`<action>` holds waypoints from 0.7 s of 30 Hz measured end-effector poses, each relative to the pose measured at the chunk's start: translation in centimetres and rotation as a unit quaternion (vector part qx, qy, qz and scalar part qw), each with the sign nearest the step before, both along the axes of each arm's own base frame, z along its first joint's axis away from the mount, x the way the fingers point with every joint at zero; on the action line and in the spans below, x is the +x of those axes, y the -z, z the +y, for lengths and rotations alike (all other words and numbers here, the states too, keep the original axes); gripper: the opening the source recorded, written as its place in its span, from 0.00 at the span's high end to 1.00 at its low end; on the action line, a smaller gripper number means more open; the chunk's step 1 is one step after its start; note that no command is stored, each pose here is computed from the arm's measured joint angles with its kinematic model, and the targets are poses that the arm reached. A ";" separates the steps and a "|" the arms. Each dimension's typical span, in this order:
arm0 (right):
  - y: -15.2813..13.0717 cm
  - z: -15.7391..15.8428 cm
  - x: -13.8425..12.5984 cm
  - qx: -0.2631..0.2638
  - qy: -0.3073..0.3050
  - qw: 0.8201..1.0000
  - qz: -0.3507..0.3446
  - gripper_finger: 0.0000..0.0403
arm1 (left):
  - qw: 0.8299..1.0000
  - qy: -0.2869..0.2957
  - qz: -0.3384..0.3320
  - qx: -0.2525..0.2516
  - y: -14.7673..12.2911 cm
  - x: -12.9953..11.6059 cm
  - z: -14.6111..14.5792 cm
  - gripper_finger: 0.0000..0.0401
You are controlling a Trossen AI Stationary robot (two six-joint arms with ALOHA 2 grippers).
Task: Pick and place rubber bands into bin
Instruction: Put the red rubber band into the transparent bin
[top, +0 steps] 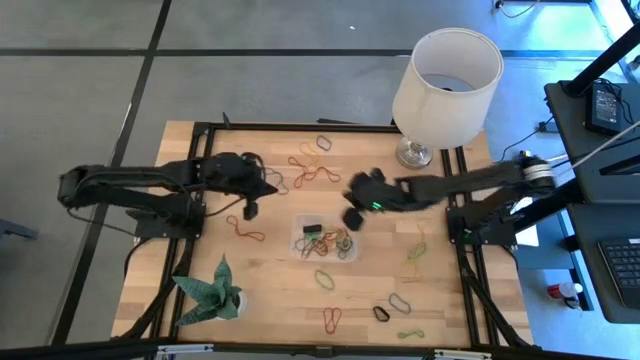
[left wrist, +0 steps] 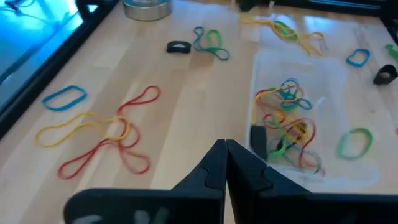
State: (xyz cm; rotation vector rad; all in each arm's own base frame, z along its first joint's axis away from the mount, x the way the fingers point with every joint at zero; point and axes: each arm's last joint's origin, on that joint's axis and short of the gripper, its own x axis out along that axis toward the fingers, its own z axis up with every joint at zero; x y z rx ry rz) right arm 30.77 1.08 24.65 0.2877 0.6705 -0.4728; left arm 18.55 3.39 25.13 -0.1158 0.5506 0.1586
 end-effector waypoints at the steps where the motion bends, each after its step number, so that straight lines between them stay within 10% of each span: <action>1: 0.1 -0.8 1.2 -0.001 0.012 1.000 0.006 1.00 | 1.000 -0.001 -0.003 0.003 0.3 -0.5 0.3 1.00; 10: 2.3 -7.9 8.9 0.045 0.152 0.985 0.069 0.91 | 1.000 0.009 -0.007 0.022 1.4 -2.3 1.9 1.00; 21: 6.9 -13.2 13.1 0.133 0.178 0.965 0.135 0.63 | 0.999 0.027 -0.007 0.027 1.7 -2.9 3.2 1.00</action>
